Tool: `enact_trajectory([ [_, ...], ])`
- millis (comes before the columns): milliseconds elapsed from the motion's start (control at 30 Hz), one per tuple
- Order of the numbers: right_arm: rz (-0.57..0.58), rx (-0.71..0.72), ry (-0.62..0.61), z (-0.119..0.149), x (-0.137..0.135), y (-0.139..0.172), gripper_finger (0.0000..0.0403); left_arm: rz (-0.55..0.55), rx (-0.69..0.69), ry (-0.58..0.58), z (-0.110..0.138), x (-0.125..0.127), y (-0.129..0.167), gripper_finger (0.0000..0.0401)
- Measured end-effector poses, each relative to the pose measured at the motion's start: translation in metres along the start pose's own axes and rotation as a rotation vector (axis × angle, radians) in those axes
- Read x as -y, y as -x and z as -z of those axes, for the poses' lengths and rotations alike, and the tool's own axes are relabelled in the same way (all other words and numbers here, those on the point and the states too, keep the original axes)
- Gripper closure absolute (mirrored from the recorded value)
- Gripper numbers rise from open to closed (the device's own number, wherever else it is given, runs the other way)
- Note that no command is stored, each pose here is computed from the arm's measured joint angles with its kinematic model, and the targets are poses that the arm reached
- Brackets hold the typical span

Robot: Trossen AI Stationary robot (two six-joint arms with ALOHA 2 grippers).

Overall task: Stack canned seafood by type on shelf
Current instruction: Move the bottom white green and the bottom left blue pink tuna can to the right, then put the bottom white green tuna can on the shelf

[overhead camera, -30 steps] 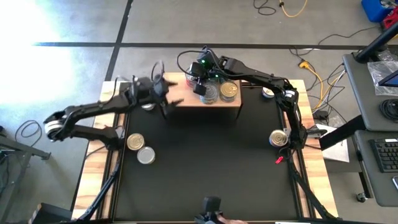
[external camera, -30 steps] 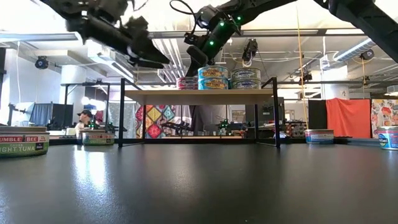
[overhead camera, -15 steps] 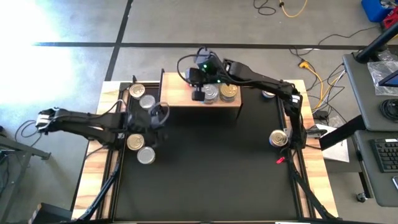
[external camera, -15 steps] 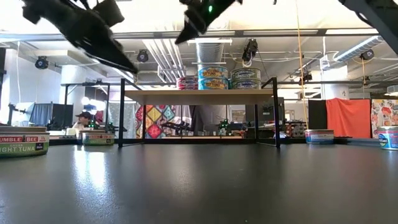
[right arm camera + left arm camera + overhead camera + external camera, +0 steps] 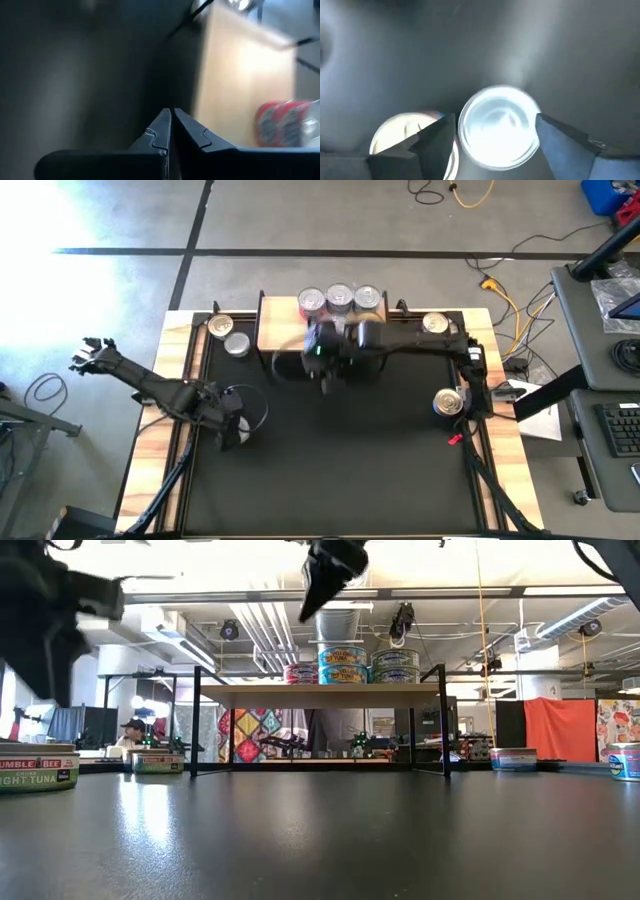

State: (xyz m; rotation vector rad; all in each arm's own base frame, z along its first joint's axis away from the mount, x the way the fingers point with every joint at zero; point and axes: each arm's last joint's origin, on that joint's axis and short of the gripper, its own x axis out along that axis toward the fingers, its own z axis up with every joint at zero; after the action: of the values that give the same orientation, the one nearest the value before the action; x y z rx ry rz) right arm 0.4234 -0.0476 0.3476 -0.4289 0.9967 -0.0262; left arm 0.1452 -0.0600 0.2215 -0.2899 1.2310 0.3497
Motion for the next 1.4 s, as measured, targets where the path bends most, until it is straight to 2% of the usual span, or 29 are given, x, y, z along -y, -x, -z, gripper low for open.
enact_trajectory([
  [167, 0.062, -0.175, 0.002, 0.005, -0.049, -0.017, 0.039, -0.055, -0.106, 0.041, 0.01, 0.001, -0.026, 0.0175],
  [300, 0.031, -0.259, -0.028, 0.011, -0.085, -0.021, 0.039, -0.211, -0.103, 0.028, 0.013, -0.001, -0.045, 0.0191],
  [433, -0.011, -0.368, -0.057, 0.019, -0.123, -0.018, 0.039, -0.234, -0.097, -0.047, 0.007, 0.011, -0.059, 0.0204],
  [533, -0.02, -0.42, -0.099, 0.025, -0.148, -0.016, 0.039, -0.212, 0.019, -0.133, -0.008, 0.032, -0.067, 0.0211],
  [633, -0.03, -0.447, -0.132, 0.029, -0.17, -0.014, 0.039, -0.254, 0.151, -0.227, -0.022, 0.049, -0.074, 0.0216],
  [767, -0.063, -0.464, -0.17, 0.033, -0.197, -0.009, 0.039, -0.188, 0.257, -0.35, -0.041, 0.075, -0.083, 0.0221],
  [933, -0.065, -0.45, -0.194, 0.036, -0.216, 0.003, 0.039, -0.202, 0.243, -0.411, -0.054, 0.091, -0.081, 0.0221],
  [1067, -0.054, -0.419, -0.208, 0.036, -0.221, 0.005, 0.039, -0.228, 0.202, -0.432, -0.052, 0.096, -0.069, 0.0221],
  [1233, -0.071, -0.342, -0.194, 0.035, -0.226, -0.009, 0.039, -0.268, 0.152, -0.351, -0.034, 0.092, -0.05, 0.0221],
  [1400, -0.125, -0.094, -0.162, 0.029, -0.233, -0.043, 0.039, -0.229, 0.142, -0.26, 0.001, 0.093, -0.052, 0.0221],
])
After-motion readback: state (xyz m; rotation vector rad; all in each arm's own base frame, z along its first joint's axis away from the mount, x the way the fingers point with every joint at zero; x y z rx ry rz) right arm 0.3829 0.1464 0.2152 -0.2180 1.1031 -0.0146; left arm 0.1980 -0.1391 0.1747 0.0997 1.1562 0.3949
